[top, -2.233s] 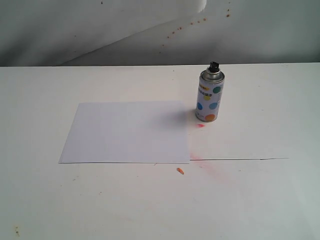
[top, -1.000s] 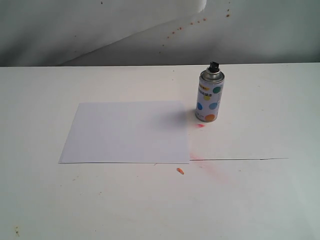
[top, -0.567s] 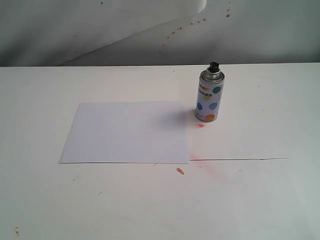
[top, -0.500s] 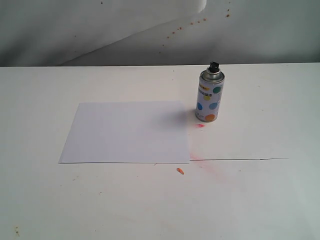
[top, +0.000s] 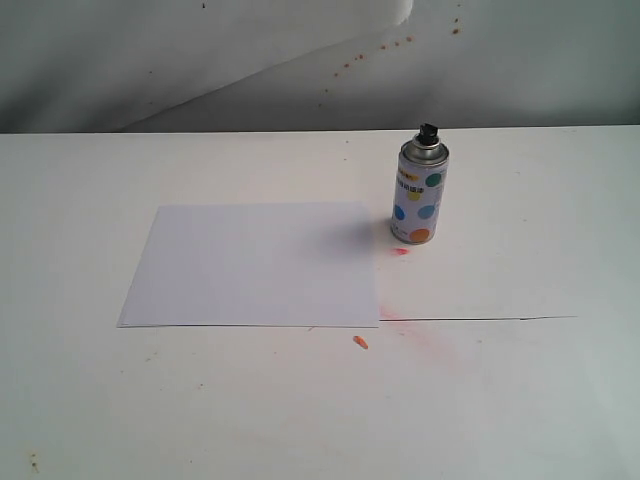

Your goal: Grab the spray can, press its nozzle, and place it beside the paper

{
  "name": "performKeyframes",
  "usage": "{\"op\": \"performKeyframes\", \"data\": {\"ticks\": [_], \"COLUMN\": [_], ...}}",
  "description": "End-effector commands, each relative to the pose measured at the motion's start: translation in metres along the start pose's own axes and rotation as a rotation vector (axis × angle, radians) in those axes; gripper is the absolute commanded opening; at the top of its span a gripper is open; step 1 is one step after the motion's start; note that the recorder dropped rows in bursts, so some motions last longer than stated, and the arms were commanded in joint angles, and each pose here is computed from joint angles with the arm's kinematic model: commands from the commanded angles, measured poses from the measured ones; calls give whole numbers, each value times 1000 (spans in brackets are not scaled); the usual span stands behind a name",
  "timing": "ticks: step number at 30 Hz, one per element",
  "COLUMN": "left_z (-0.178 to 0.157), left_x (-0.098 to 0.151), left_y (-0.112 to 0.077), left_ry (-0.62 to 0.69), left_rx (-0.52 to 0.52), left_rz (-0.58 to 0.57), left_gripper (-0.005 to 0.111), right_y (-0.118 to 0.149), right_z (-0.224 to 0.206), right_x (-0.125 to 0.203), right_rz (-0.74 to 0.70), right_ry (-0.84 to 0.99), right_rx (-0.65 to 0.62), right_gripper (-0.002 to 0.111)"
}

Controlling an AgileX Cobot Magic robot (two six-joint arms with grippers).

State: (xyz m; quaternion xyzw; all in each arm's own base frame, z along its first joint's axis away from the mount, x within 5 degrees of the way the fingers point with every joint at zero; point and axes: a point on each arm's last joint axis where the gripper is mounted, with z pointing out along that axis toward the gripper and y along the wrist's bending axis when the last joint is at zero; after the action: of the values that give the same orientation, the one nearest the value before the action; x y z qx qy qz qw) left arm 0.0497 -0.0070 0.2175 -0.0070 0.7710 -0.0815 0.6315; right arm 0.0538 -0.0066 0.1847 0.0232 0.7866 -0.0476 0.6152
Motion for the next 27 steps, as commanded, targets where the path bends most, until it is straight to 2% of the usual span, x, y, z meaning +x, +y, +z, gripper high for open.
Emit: {"op": "performKeyframes", "data": {"ticks": [1,5,9,14,27], "left_z": [5,10,10,10,10], "left_x": [21,37,37,35,35], "left_y": [4,6,6,7,6], "left_ry": [59,102,99,85,84], "left_rx": [-19,-24,-25,-23,-15], "left_rz": [15,4,-30,24,37], "left_gripper": [0,0,0,0,0], "right_y": [0,0,0,0,0], "right_z": [0,0,0,0,0], "right_x": [1,1,1,1,1], "right_rz": [3,3,3,3,3], "right_ry": [1,1,1,1,1], "right_rx": [6,6,6,6,6], "right_gripper": [0,0,0,0,0]}}
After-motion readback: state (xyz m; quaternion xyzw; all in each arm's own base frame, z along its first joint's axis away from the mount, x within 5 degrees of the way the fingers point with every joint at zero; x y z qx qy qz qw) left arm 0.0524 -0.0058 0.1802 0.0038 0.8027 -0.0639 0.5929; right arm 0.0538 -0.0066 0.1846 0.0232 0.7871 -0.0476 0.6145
